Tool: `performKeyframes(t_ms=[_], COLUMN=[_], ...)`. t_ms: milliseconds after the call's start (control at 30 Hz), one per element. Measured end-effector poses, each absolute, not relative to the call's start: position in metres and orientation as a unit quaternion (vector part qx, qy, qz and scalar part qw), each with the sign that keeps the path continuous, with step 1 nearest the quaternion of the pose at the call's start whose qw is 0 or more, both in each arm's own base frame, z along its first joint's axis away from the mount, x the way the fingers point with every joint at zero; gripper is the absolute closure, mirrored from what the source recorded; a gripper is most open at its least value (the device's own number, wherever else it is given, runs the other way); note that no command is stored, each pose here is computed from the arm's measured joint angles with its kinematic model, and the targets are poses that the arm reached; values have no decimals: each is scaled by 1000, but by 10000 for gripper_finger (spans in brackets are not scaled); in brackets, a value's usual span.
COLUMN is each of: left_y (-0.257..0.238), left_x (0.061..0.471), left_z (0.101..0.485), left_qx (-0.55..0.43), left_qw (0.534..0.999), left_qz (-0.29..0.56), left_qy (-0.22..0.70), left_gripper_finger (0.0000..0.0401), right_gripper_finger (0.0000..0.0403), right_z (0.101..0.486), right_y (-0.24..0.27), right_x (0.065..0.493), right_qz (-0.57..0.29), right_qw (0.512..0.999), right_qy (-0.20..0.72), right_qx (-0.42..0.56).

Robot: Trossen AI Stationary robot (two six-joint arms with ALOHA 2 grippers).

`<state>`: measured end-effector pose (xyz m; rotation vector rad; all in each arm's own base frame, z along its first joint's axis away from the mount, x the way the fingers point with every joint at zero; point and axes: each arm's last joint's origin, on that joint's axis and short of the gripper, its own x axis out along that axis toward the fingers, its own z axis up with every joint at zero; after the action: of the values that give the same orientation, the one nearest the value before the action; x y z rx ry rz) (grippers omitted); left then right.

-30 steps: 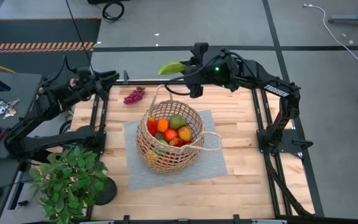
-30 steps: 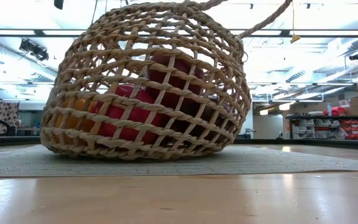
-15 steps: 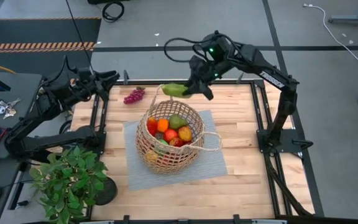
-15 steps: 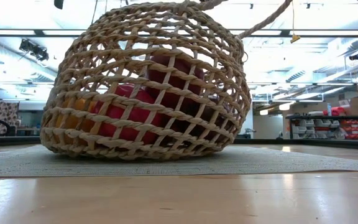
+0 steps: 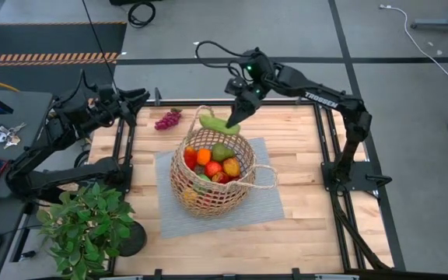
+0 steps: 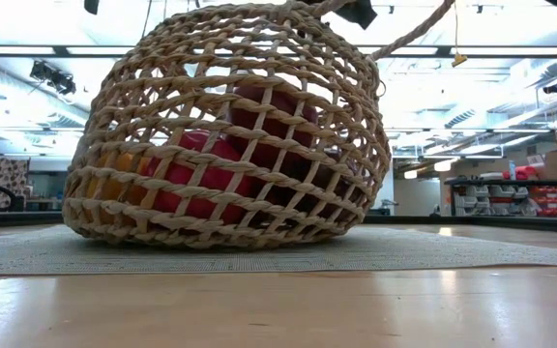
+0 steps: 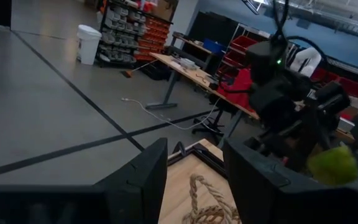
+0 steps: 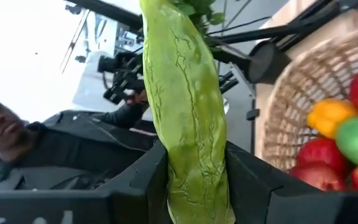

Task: Build produce basket
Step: Put the green cucumber into the brown woven basket

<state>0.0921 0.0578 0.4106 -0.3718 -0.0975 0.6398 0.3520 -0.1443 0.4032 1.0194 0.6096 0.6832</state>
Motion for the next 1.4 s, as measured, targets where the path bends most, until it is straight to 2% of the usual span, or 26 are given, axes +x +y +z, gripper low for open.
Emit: performKeyframes(t_ms=[400,633,733,1067,1267,1400], left_y=[59,60,60,60,60,60], left_x=[95,95,95,95,95,95], left_z=[409,410,410,410,410,410], left_qx=[-191,-148,-136,-104,-104,-104], left_qw=[929,937,939,940,940,940], left_qz=[313,314,315,325,325,325], left_qy=[-44,-36,-32,-22,-18,-18], left_gripper_finger=[239,239,239,239,239,239], right_gripper_finger=[255,254,254,254,250,227], right_z=[368,339,321,269,264,264], right_y=[-134,-113,-101,-73,-74,-75], right_x=[364,364,366,389,388,387], right_qz=[175,58,4,-6,-11,0], right_qw=[840,863,857,804,799,800], right_qy=[304,391,448,563,581,580], right_qx=[414,314,255,192,153,154])
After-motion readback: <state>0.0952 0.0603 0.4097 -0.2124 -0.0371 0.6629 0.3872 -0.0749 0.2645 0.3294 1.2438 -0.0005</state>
